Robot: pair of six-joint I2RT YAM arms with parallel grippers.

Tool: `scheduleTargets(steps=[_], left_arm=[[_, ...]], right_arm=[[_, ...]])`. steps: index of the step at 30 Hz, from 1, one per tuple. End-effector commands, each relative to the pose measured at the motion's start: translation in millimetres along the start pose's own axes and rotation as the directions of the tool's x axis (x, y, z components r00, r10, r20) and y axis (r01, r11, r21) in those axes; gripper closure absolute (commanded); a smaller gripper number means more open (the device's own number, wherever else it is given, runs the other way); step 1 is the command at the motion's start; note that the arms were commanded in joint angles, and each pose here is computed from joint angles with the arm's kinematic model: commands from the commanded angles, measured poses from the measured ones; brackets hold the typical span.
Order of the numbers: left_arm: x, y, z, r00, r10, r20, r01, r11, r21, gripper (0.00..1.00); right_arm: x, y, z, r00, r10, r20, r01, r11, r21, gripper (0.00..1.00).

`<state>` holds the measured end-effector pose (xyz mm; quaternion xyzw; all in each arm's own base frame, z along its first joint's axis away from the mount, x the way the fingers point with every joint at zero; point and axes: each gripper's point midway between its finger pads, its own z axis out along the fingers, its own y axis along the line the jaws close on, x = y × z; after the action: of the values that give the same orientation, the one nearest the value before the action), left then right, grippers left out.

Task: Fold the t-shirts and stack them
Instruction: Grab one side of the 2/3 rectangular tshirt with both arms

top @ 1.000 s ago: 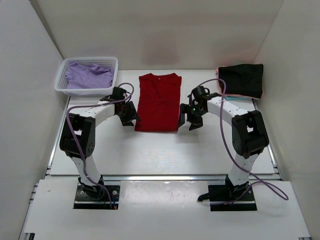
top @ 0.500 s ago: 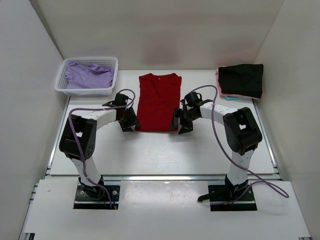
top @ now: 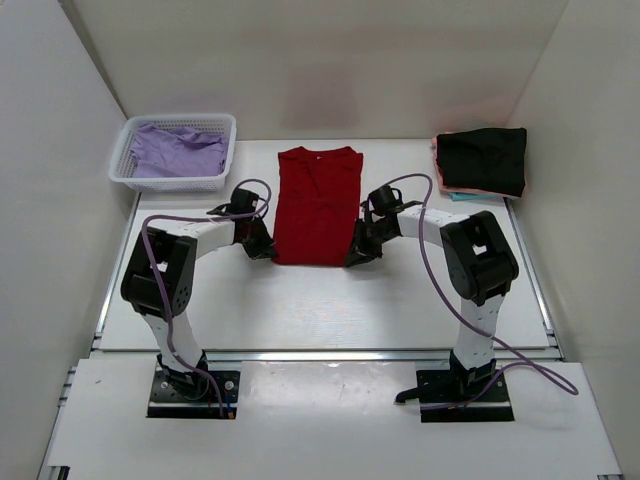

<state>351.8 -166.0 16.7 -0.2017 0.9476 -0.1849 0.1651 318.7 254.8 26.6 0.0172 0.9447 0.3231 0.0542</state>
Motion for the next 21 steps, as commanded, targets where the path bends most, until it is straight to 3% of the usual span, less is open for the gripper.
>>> scheduleTargets(steps=[1,8,13,21], left_arm=[[10,3,-5,1.0,-0.004,-0.014,0.004,1.0,0.01,1.0],[55,18,-27,0.996,0.044,-0.081,-0.044,0.999,-0.001,1.0],[99,13,-57,0.99,0.088,-0.11,-0.085,0.996,0.035,1.0],[159,34,-101,0.989,0.008,-0.146,0.002,0.997,0.072,1.0]], right_arm=[[-5,9,-10,0.999,-0.03,0.027,0.03,1.0,-0.006,0.99],[30,9,-25,0.996,-0.081,-0.025,0.081,0.997,0.004,1.0],[84,4,-42,0.991,-0.091,-0.097,0.091,0.996,-0.004,1.0],[189,-2,-80,0.972,-0.084,-0.22,0.076,0.996,-0.043,1.0]])
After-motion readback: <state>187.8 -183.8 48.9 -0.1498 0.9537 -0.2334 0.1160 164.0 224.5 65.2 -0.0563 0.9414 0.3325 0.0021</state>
